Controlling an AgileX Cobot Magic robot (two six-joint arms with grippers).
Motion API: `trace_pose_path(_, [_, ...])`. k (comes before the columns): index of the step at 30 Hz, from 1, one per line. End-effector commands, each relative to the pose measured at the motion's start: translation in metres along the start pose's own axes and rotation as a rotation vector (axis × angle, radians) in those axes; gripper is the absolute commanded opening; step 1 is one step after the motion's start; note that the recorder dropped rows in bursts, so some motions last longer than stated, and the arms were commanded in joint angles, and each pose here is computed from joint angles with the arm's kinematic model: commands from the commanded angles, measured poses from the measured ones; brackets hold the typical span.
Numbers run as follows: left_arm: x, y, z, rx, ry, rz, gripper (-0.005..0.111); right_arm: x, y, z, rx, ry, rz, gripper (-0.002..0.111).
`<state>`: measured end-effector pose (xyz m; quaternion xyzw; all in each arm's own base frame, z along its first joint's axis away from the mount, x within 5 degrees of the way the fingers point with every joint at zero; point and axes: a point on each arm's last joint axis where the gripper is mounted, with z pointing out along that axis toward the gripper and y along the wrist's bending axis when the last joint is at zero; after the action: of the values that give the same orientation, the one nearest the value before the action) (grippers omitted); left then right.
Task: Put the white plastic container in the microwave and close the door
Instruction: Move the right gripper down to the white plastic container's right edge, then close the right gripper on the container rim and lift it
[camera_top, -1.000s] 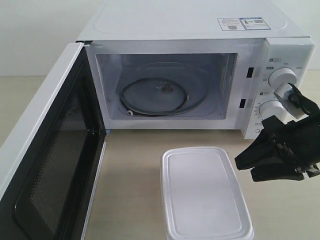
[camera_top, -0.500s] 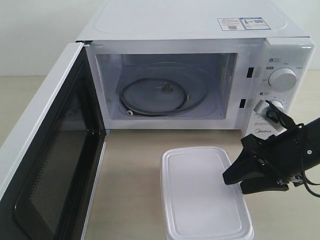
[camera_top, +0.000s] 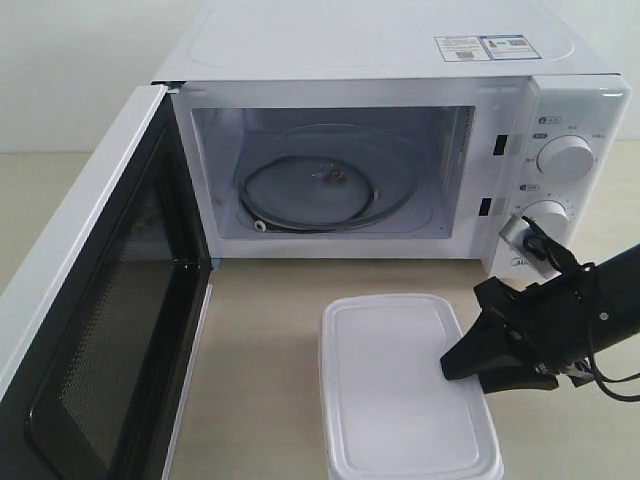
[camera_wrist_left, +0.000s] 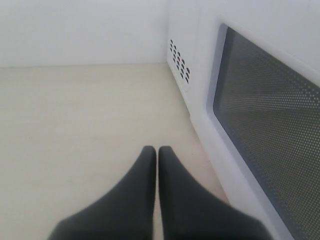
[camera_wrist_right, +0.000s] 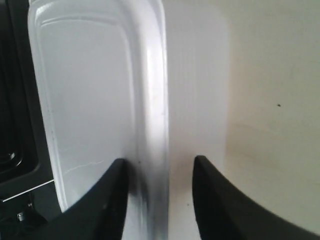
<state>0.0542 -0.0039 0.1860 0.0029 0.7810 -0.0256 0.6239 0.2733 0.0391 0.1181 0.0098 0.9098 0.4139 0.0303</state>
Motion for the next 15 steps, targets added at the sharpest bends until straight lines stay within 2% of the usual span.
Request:
trace_pose_path(1, [0.0, 0.0, 0.0, 0.005, -0.006, 0.002, 0.004, 0.002, -0.001, 0.001, 0.006, 0.022, -0.025, 0.019])
trace_pose_path(3, [0.0, 0.0, 0.0, 0.005, -0.006, 0.002, 0.004, 0.002, 0.0, 0.001, 0.004, 0.026, -0.031, 0.003])
trace_pose_path(4, [0.0, 0.0, 0.0, 0.005, -0.006, 0.002, 0.004, 0.002, 0.0, 0.001, 0.002, 0.027, -0.034, 0.0])
trace_pose_path(9, [0.0, 0.0, 0.0, 0.005, -0.006, 0.002, 0.004, 0.002, 0.005, -0.003, -0.003, 0.007, -0.038, 0.0])
trace_pose_path(15, [0.0, 0.0, 0.0, 0.005, -0.006, 0.002, 0.004, 0.007, 0.031, -0.024, -0.001, -0.099, -0.101, 0.0])
